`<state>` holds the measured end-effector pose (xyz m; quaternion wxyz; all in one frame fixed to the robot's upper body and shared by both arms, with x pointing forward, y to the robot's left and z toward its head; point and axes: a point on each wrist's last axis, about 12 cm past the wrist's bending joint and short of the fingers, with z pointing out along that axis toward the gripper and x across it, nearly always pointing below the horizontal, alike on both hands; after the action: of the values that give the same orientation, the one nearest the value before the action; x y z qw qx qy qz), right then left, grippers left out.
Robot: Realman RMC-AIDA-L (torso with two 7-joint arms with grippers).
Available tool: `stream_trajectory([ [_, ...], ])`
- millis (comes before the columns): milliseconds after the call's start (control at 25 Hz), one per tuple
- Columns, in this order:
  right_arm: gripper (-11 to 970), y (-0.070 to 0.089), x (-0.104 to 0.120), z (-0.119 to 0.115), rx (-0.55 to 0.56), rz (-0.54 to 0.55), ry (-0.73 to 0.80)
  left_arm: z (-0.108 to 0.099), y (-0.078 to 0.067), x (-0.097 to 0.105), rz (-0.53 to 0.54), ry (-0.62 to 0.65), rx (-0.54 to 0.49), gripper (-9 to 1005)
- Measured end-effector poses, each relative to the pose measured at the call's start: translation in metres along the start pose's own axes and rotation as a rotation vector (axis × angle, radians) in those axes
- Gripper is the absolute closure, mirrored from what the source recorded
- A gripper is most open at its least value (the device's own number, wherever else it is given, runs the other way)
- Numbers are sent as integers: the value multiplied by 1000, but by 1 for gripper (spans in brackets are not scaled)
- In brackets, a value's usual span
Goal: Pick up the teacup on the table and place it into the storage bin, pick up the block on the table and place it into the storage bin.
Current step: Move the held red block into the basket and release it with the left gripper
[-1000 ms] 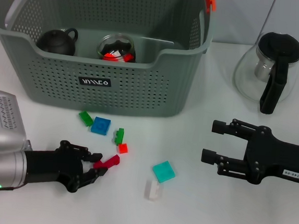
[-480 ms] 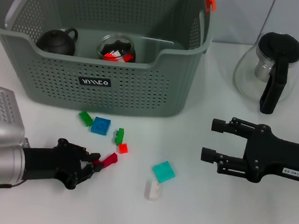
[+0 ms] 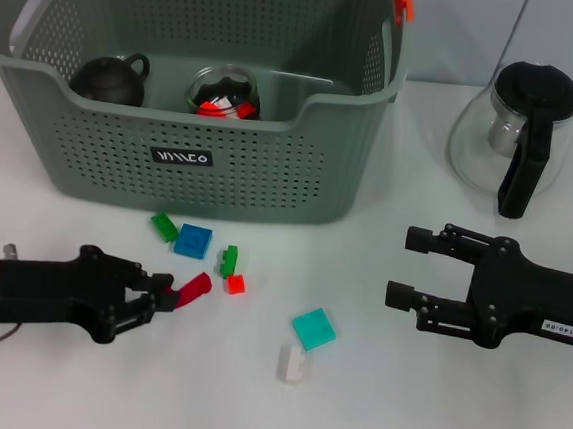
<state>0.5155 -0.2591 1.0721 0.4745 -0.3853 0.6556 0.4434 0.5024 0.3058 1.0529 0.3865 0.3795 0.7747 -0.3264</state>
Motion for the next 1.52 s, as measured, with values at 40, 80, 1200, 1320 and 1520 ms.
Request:
stream_trajectory([
  [40, 138, 0, 0, 0, 0, 0, 0, -7, 0, -3, -11, -18, 18, 826],
  [80, 138, 0, 0, 0, 0, 0, 0, -10, -1, -5, -16, -28, 30, 826],
  [1200, 138, 2, 1, 4, -9, 1, -5, -40, 64, -193, -141, -260, -90, 817],
  [1320, 138, 2, 1, 4, -9, 0, -5, -27, 72, -195, -152, -191, -177, 813],
  [1520, 138, 2, 1, 4, -10, 0, -4, 3, 77, -191, -111, -57, -285, 806],
])
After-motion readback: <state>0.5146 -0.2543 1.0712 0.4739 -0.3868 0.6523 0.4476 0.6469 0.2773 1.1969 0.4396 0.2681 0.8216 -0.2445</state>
